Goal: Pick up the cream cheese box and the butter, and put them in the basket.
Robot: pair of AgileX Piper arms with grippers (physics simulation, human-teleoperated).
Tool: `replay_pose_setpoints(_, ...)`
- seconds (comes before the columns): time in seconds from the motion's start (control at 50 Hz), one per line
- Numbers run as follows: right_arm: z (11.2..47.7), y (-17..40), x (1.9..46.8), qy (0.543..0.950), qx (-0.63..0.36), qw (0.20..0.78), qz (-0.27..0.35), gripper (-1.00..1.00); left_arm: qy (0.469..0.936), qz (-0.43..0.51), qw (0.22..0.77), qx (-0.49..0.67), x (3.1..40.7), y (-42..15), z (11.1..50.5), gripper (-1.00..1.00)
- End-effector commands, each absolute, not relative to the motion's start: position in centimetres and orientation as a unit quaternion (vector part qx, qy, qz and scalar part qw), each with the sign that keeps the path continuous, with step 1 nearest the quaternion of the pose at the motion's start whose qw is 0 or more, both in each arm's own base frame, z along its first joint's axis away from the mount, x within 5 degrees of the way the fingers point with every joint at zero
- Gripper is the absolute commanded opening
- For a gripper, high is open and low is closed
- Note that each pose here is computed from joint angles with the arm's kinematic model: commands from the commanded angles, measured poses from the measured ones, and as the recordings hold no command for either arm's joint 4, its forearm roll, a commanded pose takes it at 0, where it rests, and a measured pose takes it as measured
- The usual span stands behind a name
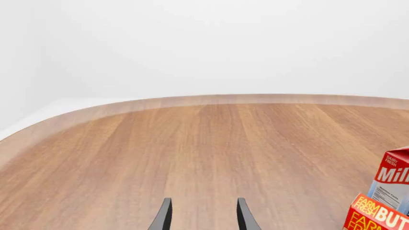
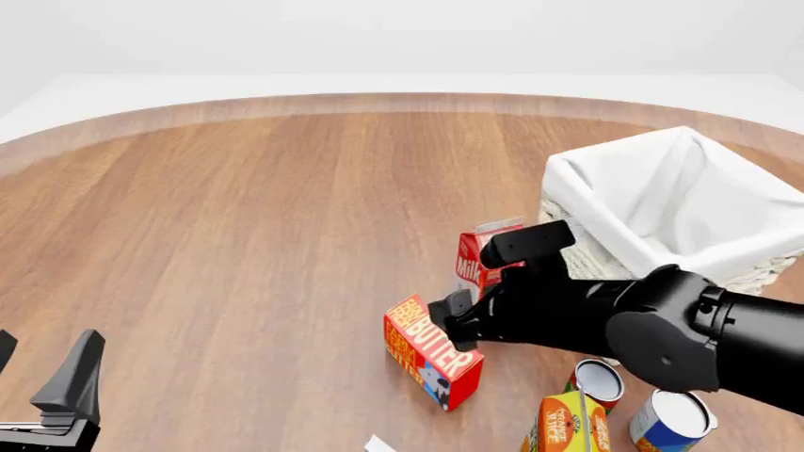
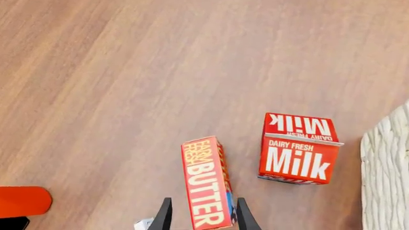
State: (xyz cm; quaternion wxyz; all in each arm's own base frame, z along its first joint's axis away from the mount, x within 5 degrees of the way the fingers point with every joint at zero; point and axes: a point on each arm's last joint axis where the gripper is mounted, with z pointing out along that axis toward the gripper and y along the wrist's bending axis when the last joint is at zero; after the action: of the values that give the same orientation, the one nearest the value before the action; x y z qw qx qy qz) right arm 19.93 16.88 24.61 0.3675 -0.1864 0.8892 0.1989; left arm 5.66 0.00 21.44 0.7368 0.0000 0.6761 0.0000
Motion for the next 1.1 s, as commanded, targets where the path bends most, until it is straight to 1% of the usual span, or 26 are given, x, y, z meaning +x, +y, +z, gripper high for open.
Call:
replay_pose_setpoints(0.02,23.3,16.6,20.2,0.895,-0.175,0.361,0.194,1.0,0.676,0.0,0.737,0.0,5.7,0.0,21.4,1.0)
replay_pose_setpoints(0.14,22.5,16.6,20.5,0.898,-0.179,0.355,0.187,1.0,0.676,0.0,0.737,0.0,5.7,0.0,21.4,1.0)
replay_pose_setpoints(0.58,22.6,17.2,21.0,0.897,-0.194,0.353,0.181,1.0,0.676,0.0,0.737,0.0,5.7,0.0,21.4,1.0)
replay_pose_setpoints(0.96,20.4,17.7,20.6,0.901,-0.196,0.339,0.183,1.0,0.676,0.0,0.737,0.0,5.7,0.0,21.4,1.0)
replay_pose_setpoints(1.1,20.2,17.9,20.5,0.902,-0.196,0.337,0.185,1.0,0.676,0.0,0.737,0.0,5.7,0.0,21.4,1.0)
